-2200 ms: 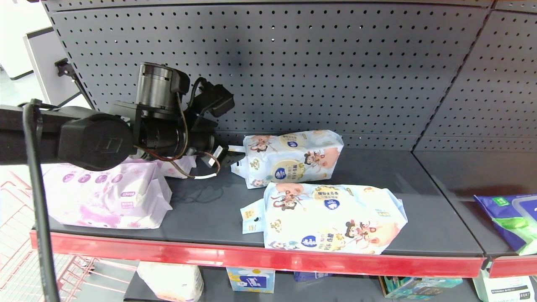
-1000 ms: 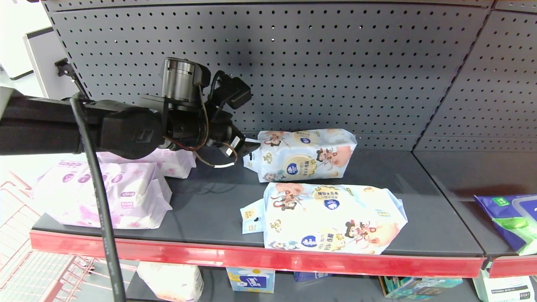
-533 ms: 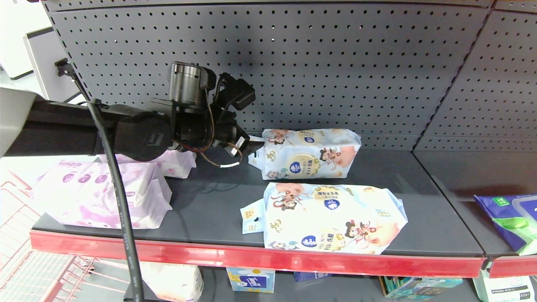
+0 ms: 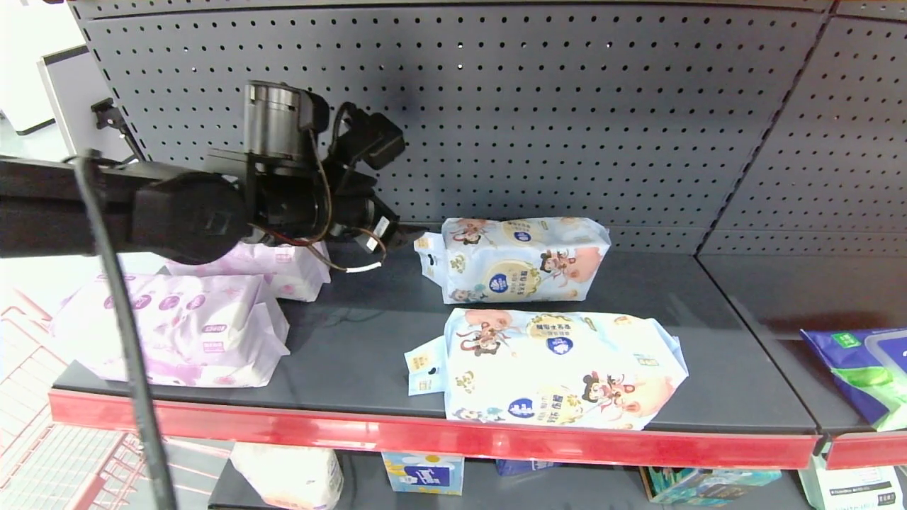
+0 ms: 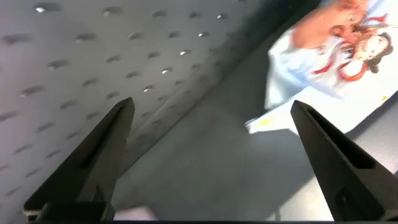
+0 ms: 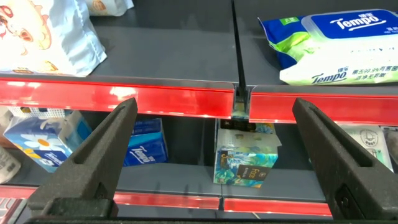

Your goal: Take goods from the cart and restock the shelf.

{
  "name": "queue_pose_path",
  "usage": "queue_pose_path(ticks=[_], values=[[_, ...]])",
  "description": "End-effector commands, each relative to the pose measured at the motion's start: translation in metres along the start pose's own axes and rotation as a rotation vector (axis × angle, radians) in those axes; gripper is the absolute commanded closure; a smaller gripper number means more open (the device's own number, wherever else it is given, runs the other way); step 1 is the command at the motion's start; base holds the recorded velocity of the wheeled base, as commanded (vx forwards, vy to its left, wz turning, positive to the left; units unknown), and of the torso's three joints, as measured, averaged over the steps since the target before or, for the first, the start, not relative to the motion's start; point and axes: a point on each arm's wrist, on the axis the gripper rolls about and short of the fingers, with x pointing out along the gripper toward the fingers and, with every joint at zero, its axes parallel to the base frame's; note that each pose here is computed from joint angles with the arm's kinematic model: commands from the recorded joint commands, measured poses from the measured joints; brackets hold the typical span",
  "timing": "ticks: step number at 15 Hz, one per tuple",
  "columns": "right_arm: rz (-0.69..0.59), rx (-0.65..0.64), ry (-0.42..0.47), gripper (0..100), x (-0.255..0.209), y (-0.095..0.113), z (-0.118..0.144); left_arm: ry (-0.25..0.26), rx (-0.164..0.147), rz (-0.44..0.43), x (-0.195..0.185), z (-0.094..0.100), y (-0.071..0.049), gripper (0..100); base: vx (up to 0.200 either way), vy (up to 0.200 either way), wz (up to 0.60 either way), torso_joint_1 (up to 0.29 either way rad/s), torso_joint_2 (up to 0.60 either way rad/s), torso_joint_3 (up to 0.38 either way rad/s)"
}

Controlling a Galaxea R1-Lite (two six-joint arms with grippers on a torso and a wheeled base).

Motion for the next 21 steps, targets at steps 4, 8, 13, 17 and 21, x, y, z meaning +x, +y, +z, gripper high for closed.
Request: queue_pose_path(ticks=[4,8,13,17,21], values=[[0.001,0.000,0.001,0,0.000,0.000,0.000,0.029,-0.158,0.166,-0.167,-0.048,0.002,0,0.000,0.000,0.00,0.000,0.00,0.000],[0.000,0.000,0.001,0,0.000,0.000,0.000,0.056,-0.454,0.302,-0.251,-0.083,-0.026,0,0.000,0.000,0.00,0.000,0.00,0.000],[0.000,-0.001,0.000,0,0.000,0.000,0.000,0.045,-0.715,0.394,-0.341,-0.115,-0.084,0,0.000,0.000,0.00,0.000,0.00,0.000],[0.000,-0.001,0.001,0,0.000,0.000,0.000,-0.033,-0.661,0.387,-0.367,-0.140,-0.116,0,0.000,0.000,0.00,0.000,0.00,0.000],[0.001,-0.001,0.001,0,0.000,0.000,0.000,-0.055,-0.498,0.357,-0.384,-0.158,-0.134,0,0.000,0.000,0.00,0.000,0.00,0.000]])
